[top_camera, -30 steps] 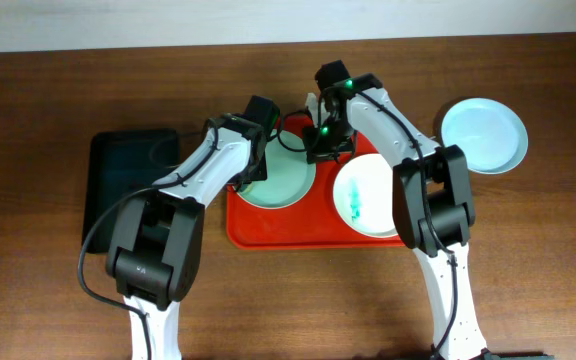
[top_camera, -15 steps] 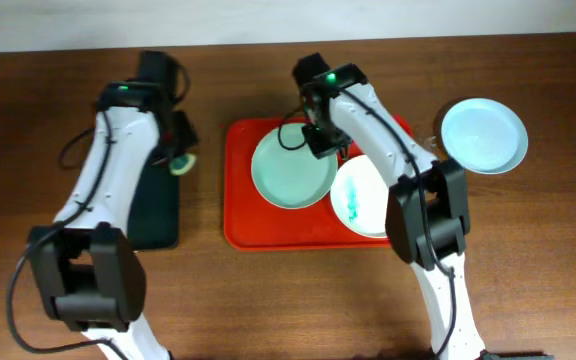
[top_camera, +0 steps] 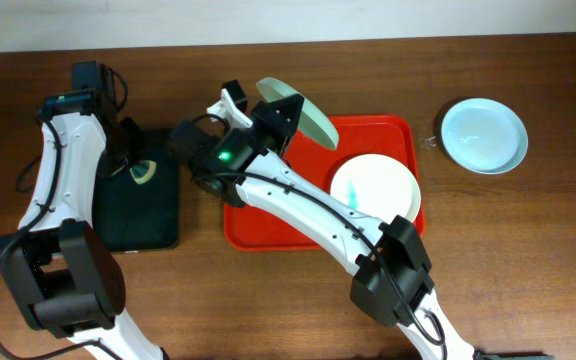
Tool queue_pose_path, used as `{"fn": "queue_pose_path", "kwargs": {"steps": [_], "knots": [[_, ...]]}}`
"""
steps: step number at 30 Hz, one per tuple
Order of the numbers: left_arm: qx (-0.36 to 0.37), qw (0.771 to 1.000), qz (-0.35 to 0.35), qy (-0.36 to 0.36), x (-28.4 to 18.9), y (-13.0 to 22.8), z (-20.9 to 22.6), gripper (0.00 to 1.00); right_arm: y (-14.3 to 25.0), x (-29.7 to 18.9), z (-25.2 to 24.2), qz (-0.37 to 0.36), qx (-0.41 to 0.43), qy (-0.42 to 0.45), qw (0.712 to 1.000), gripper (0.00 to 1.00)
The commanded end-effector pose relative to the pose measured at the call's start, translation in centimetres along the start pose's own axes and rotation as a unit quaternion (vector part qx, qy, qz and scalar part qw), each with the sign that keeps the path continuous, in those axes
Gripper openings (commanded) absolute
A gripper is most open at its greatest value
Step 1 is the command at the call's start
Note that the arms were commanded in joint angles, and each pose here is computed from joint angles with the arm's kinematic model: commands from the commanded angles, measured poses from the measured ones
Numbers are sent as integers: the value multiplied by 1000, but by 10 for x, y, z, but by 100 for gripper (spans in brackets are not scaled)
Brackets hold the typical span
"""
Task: Clean dirty plates on tray and stack at the side
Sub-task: 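Lift the top plate with the right gripper and stack it on the side plate, then move the right gripper to the remaining plate's rim and grip it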
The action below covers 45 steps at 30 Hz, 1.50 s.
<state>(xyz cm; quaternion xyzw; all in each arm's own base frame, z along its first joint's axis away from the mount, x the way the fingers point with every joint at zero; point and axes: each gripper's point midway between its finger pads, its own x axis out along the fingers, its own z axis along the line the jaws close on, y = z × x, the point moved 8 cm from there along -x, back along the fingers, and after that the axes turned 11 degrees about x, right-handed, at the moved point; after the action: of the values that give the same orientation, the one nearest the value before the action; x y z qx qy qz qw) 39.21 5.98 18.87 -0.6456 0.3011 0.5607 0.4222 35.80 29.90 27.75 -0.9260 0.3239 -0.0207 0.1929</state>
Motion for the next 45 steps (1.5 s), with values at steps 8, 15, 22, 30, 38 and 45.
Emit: {"fn": "queue_pose_path", "kwargs": {"steps": [8,15,22,30,38,45], "knots": [[7,1000,4,6,4,4,0,0,65,171,26,272,285,-526,754,4],[8,1000,3,9,4,4,-1,0,287,343,-45,433,521,-486,552,4],[7,1000,0,10,4,2,-1,0,409,373,-61,497,610,-366,498,4],[8,1000,-2,11,4,2,-2,0,410,375,-46,489,599,-372,514,4],[8,1000,-2,11,4,2,-2,0,389,368,-33,507,554,-357,556,28],[8,1000,1,20,3,2,-3,0,380,358,-55,502,554,-358,559,33]]}}
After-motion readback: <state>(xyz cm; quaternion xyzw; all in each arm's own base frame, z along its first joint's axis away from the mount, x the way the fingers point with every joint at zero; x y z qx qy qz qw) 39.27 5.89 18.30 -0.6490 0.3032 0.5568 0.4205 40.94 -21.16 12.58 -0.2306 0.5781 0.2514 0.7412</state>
